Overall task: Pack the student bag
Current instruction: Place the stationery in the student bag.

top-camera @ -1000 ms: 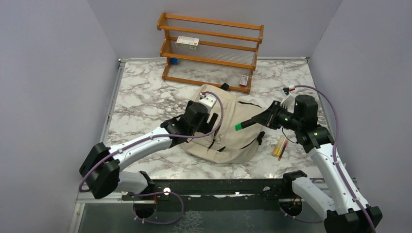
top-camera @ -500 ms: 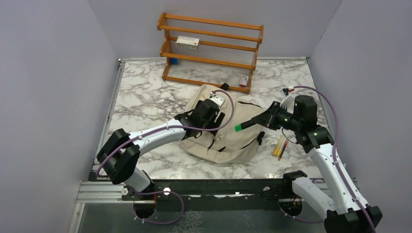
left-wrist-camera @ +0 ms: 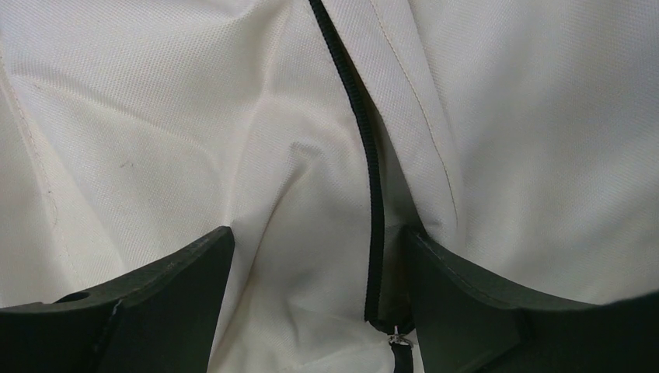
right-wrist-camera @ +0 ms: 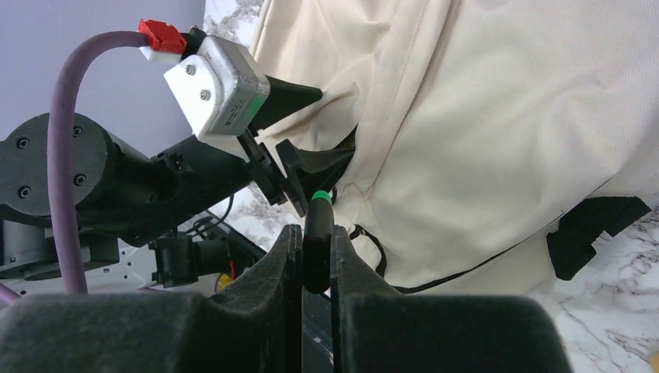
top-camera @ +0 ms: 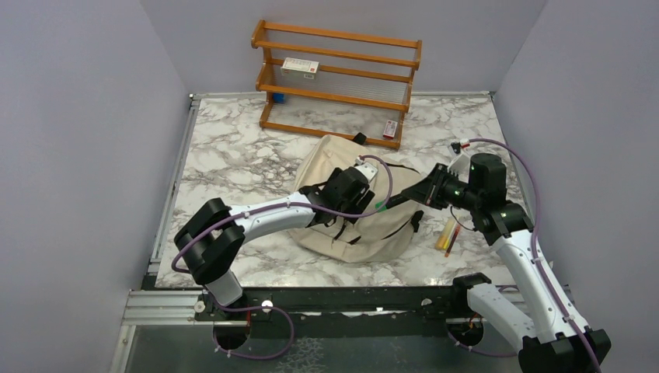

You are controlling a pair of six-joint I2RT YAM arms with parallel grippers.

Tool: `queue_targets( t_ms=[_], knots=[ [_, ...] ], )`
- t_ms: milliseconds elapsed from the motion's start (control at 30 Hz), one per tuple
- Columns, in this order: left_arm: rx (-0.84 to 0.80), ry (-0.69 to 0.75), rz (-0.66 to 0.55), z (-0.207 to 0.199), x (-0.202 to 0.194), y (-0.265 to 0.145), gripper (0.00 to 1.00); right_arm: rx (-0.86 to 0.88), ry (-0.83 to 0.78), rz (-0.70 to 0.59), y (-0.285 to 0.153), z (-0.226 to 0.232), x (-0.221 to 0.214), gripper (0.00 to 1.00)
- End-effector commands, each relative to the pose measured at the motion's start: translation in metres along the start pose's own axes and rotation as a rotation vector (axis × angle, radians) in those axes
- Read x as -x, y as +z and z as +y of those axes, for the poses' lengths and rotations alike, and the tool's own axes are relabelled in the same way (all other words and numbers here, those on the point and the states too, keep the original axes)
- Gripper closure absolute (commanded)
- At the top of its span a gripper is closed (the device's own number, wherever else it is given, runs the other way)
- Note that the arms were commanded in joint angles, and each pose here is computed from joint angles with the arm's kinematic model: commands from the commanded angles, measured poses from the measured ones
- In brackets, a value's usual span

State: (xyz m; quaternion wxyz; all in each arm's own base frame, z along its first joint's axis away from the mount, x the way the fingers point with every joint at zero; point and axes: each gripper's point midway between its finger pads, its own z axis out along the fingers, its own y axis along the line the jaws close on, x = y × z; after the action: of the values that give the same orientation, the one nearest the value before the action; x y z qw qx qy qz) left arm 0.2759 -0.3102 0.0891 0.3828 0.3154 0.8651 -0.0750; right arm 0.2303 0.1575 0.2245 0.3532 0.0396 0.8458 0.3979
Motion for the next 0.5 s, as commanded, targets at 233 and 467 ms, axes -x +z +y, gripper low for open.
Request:
queue_targets(
  t_ms=[233, 467],
  knots=[
    [0.123, 0.034, 0.038, 0.017, -0.002, 0.0, 0.53, 0.01, 0.002, 0.012, -0.003, 0.0, -0.007, 0.99],
    [0.162, 0.01, 0.003, 0.024, 0.013, -0.008, 0.72, -0.035, 0.067, -0.044, -0.004, -0.006, 0.0, 1.0]
  ],
)
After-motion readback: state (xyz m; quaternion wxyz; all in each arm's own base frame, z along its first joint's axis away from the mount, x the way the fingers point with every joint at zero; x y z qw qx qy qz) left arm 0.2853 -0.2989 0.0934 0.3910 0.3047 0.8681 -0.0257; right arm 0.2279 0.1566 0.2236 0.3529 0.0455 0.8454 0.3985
